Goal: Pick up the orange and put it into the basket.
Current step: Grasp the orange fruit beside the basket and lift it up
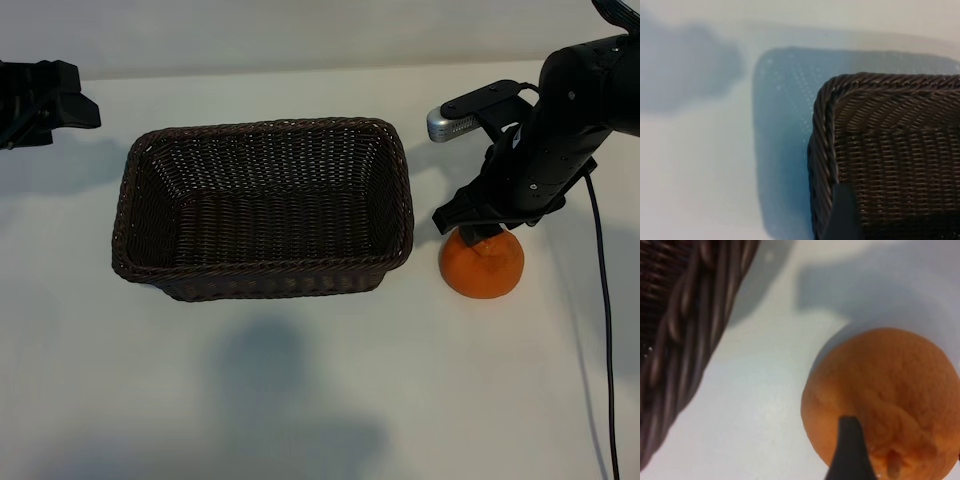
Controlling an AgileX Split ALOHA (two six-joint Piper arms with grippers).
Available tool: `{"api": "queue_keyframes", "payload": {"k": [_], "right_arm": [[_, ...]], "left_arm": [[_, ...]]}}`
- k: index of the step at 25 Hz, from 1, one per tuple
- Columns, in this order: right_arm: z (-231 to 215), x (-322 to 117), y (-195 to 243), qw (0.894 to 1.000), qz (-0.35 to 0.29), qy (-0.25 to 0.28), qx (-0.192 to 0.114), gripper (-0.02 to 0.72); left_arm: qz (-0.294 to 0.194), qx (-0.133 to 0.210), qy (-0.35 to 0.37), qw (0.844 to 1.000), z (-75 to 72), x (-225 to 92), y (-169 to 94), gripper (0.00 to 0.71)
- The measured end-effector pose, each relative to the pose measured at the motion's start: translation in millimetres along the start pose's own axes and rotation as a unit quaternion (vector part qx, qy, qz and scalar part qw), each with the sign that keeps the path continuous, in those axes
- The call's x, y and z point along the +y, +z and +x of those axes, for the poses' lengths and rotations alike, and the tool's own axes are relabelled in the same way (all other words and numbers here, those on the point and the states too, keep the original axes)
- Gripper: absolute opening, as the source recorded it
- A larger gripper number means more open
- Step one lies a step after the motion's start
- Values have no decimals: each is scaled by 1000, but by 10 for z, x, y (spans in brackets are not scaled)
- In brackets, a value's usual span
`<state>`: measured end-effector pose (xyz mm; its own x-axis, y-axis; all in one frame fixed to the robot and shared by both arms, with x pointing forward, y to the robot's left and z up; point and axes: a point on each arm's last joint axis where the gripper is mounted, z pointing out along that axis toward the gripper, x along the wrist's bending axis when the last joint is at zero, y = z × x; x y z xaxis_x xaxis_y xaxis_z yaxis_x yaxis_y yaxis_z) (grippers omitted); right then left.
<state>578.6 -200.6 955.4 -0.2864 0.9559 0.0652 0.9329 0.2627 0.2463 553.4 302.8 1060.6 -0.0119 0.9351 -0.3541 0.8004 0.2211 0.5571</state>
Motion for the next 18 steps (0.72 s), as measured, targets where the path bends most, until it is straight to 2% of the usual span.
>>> {"api": "queue_keyframes", "payload": {"k": [8, 14, 16, 18], "right_arm": [[2, -3, 26, 1000, 4, 2, 2, 497], [-2, -38, 239, 999, 38, 10, 8, 497], [-4, -42, 260, 999, 42, 9, 8, 476], [-4, -42, 260, 999, 42, 9, 8, 420]], "left_arm": [[1, 0, 0, 1000, -1, -2, 0, 588], [1, 0, 0, 1000, -1, -2, 0, 588], [1, 0, -1, 1000, -1, -2, 0, 588], [1, 0, 0, 1000, -1, -2, 0, 588]]}}
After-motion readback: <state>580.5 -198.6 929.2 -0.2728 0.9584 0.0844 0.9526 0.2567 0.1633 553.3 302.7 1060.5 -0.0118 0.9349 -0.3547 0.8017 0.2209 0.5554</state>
